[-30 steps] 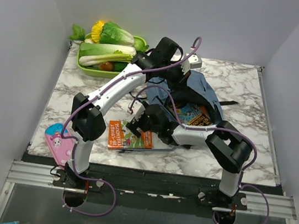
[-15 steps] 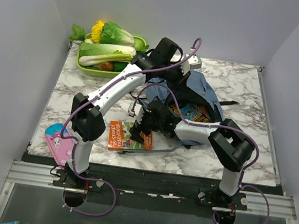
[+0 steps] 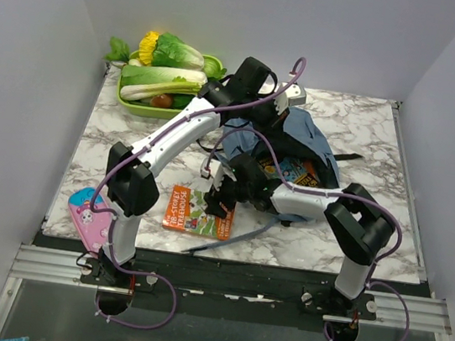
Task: Pack the student bag
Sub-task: Adjust the book at the center of the board.
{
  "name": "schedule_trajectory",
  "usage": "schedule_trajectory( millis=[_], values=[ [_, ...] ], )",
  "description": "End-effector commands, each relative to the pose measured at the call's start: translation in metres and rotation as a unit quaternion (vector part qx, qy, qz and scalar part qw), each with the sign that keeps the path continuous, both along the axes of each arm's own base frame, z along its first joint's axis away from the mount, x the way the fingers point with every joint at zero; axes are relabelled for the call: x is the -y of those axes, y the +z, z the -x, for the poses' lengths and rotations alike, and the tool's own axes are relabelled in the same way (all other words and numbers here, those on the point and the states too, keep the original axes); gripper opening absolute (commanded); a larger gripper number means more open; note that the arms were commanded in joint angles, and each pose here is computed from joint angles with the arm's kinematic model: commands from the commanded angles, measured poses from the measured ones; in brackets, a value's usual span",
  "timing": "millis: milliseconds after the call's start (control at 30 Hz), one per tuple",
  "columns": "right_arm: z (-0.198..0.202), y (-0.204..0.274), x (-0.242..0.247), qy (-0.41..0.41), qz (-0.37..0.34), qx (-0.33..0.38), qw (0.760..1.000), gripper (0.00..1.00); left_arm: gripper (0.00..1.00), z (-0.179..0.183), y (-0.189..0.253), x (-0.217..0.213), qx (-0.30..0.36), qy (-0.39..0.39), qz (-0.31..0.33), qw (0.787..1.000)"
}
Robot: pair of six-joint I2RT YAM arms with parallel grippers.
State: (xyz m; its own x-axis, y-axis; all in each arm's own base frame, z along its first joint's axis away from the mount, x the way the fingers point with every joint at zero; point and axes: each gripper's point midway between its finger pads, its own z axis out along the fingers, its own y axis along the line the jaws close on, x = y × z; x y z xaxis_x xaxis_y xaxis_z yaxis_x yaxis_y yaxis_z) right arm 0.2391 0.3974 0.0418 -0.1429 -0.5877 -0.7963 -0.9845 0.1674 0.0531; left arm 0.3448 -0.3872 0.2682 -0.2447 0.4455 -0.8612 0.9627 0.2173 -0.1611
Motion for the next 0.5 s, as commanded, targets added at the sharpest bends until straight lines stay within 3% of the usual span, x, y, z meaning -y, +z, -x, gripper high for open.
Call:
schedule_trajectory(
  millis=[0,100,200,400,467],
  values=[
    [0.025,-0.041,0.048,-0.056,0.072,-0.053,0.994,0.68,0.0,0.009,0.035,-0.006,0.032,-0.007,0.03,0.999],
    [0.008,-0.046,0.053,-0.096,0.081,-0.021,0.992,0.7,0.0,0.009,0.034,-0.005,0.03,-0.006,0.031,0.999],
    [-0.006,-0.048,0.052,-0.113,0.089,0.003,0.99,0.99,0.0,0.01,0.034,-0.004,0.026,-0.008,0.033,0.999],
    [-0.012,-0.056,0.047,-0.112,0.099,0.002,0.989,0.98,0.0,0.01,0.035,-0.005,0.029,-0.008,0.031,0.999],
    [-0.006,-0.063,0.052,-0.113,0.109,-0.009,0.988,0.88,0.0,0.011,0.034,-0.005,0.029,-0.009,0.03,0.999]
  ],
)
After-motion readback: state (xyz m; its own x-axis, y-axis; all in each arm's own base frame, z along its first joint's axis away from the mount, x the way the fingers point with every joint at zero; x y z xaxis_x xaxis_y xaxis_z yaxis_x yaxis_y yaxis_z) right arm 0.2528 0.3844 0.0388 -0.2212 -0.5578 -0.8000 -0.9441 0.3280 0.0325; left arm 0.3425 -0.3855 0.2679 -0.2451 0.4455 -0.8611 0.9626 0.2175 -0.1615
